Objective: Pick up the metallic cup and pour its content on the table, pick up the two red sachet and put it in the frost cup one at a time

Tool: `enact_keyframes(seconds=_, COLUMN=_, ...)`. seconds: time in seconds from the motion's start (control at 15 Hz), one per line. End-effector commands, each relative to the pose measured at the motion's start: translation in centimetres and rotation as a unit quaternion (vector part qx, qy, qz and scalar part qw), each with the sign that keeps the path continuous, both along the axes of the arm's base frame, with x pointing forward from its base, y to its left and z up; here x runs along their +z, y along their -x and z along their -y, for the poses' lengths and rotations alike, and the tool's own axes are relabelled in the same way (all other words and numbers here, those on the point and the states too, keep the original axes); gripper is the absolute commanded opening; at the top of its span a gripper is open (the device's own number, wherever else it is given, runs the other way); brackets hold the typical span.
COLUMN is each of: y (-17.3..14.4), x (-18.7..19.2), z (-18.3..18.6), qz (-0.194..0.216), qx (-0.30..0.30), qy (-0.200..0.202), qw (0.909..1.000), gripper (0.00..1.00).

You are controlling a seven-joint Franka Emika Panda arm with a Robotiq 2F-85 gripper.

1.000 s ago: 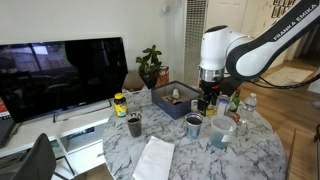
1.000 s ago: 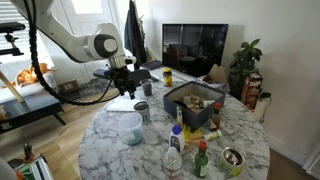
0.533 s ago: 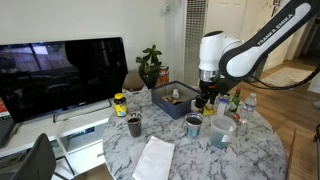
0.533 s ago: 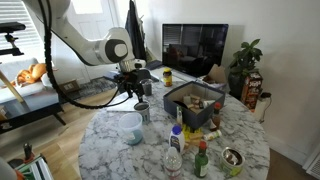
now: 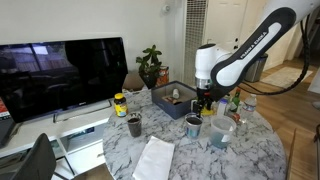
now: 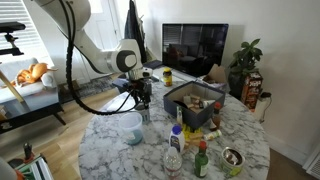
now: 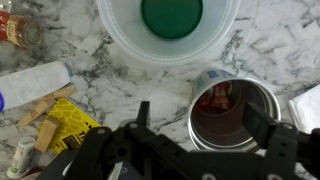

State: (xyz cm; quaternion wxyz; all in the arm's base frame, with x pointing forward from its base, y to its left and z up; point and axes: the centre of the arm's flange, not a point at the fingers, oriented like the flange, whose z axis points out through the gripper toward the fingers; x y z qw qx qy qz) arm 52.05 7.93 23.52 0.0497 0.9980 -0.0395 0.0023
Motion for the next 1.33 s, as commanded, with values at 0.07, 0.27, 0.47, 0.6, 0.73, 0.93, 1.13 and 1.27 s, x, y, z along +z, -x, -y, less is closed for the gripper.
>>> enact_keyframes(seconds=0.07, y=-1.1, x=-2.8, z=-0.3, qz=-0.010, qx=0.004, qy=0.002, qw=0.9999, gripper=0.53)
enact_keyframes(seconds=0.27, y=-1.3, x=-3.6, z=-0.3, qz=-0.017, qx=-0.001, qy=0.002, qw=0.9999, gripper=0.30)
enact_keyframes(seconds=0.47, y=-1.7, x=-4.3, z=-0.3, qz=-0.032, qx=-0.035, qy=0.016, qw=0.9988, gripper=0.08)
enact_keyframes(seconds=0.6, y=-2.0, x=-4.6, z=0.1, qz=-0.037, qx=-0.065, qy=0.021, qw=0.9970, gripper=0.00)
enact_keyframes(seconds=0.73, y=-2.2, x=-3.7, z=0.3, qz=-0.036, qx=-0.078, qy=0.023, qw=0.9960, gripper=0.03)
enact_keyframes(seconds=0.93, y=-2.3, x=-1.2, z=0.1, qz=-0.036, qx=-0.112, qy=0.047, qw=0.9919, gripper=0.01)
enact_keyframes(seconds=1.13, y=-1.6, x=2.7, z=-1.1, qz=-0.006, qx=-0.130, qy=0.085, qw=0.9878, gripper=0.00)
enact_keyframes(seconds=1.27, y=-1.2, x=5.3, z=-2.4, qz=0.020, qx=-0.132, qy=0.107, qw=0.9853, gripper=0.01)
